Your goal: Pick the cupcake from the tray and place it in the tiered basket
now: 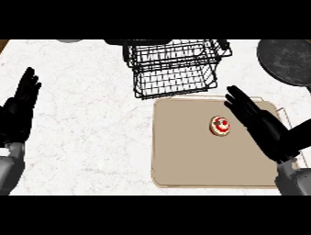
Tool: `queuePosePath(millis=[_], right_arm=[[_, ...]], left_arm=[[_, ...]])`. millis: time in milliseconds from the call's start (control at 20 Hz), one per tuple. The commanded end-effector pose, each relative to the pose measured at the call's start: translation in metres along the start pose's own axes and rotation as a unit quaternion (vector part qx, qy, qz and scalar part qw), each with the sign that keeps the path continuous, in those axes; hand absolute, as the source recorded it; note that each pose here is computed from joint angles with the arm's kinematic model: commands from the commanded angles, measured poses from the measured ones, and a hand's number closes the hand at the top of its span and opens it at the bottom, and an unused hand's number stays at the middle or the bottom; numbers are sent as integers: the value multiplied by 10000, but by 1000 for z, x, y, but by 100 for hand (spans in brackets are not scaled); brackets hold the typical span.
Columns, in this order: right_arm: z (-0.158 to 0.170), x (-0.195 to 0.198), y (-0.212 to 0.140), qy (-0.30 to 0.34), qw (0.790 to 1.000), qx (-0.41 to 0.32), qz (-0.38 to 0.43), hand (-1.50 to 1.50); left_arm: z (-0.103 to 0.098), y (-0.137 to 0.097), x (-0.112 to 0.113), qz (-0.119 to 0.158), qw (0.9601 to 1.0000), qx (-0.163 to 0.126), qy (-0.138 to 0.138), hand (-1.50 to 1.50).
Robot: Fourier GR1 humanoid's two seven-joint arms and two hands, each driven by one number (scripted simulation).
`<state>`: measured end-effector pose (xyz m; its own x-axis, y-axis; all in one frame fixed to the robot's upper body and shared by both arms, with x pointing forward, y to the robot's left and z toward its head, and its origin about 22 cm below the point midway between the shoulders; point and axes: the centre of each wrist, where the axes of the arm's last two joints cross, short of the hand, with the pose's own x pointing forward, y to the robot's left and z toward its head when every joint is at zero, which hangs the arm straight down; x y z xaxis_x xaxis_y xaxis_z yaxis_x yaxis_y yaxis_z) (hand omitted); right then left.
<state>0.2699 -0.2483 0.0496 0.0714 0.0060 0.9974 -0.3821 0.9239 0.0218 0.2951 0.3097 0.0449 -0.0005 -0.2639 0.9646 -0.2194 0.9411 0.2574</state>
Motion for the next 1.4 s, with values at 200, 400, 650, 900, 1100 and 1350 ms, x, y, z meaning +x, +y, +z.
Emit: queuePosePath(millis=[200, 400, 650, 900, 1100, 1350], right_arm=[[-17, 50, -67, -2445, 9551, -30, -1671, 150], [-18, 1, -105, -1552, 9556, -977, -2307, -150], [-8, -5, -118, -2318, 9153, 979, -3145, -150], [36, 14, -190, -2448, 9355, 1394, -2133, -150], [69, 105, -213, -1814, 9681, 1727, 85, -150], [75, 200, -191, -1569, 9403, 1996, 2267, -150]], left_arm=[[12, -55, 18, 224, 9966, -513, -612, 0], [30, -102, 29, 498, 9926, -915, -617, 0], [39, -104, 11, 547, 9928, -936, -501, 0], [43, -99, 6, 429, 9943, -843, -485, 0], [38, -94, 15, 542, 9946, -767, -441, 0], [43, -102, 8, 455, 9955, -708, -433, 0]])
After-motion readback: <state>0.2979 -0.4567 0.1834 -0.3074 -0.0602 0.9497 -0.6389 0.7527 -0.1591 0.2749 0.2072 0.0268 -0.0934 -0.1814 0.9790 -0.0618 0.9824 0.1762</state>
